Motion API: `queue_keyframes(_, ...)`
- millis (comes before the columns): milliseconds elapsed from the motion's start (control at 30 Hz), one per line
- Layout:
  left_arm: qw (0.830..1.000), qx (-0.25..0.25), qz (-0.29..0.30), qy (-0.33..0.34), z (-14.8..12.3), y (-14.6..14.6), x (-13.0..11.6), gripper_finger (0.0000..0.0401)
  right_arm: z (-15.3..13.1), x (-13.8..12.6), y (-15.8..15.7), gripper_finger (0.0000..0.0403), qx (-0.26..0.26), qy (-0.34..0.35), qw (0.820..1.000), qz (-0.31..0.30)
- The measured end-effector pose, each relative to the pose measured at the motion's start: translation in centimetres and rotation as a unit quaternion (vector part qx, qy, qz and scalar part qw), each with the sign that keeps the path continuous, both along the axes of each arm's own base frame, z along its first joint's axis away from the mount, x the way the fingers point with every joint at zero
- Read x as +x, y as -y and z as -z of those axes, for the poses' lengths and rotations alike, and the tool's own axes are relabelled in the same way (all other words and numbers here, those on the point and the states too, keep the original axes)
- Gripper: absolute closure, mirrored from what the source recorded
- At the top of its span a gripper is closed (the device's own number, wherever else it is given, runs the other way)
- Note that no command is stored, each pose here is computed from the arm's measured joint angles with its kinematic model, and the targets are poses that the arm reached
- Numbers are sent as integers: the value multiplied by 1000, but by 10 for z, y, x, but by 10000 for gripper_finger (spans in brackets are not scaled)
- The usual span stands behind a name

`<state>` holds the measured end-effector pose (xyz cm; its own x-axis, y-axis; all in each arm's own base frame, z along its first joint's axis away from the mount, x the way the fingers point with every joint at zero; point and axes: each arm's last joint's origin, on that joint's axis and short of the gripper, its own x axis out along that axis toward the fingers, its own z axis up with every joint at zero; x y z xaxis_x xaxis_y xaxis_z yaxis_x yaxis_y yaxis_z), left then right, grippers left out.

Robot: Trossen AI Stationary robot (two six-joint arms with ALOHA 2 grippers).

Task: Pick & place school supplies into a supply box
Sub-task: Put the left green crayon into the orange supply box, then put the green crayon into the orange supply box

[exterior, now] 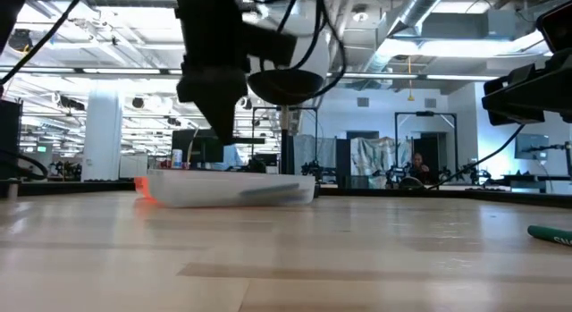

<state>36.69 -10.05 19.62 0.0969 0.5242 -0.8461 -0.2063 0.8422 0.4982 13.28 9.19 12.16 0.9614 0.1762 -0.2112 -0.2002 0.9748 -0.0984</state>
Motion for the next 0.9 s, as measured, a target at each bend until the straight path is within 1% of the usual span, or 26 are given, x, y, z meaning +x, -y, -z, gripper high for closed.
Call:
queue_keyframes(200,996,4,-73,-44,9,-31,-7,390,0,0,0,301,8,-2,1000,2)
queue_keyframes(300,994,-14,-93,-61,14,-42,-8,387,0,0,0,301,9,-4,1000,3)
queue_keyframes(367,993,-18,-100,-65,17,-47,-8,380,1,0,0,301,7,-5,1000,3)
queue_keyframes(500,992,-1,-107,-69,20,-56,-10,351,1,0,0,301,6,-7,1000,3)
queue_keyframes(667,992,17,-108,-67,20,-61,-10,300,1,0,0,301,5,-7,1000,3)
queue_keyframes(800,993,23,-95,-73,20,-60,-10,267,1,0,0,301,5,-8,1000,3)
queue_keyframes(900,994,23,-78,-74,20,-52,-11,252,0,1,-1,301,1,-6,1000,0)
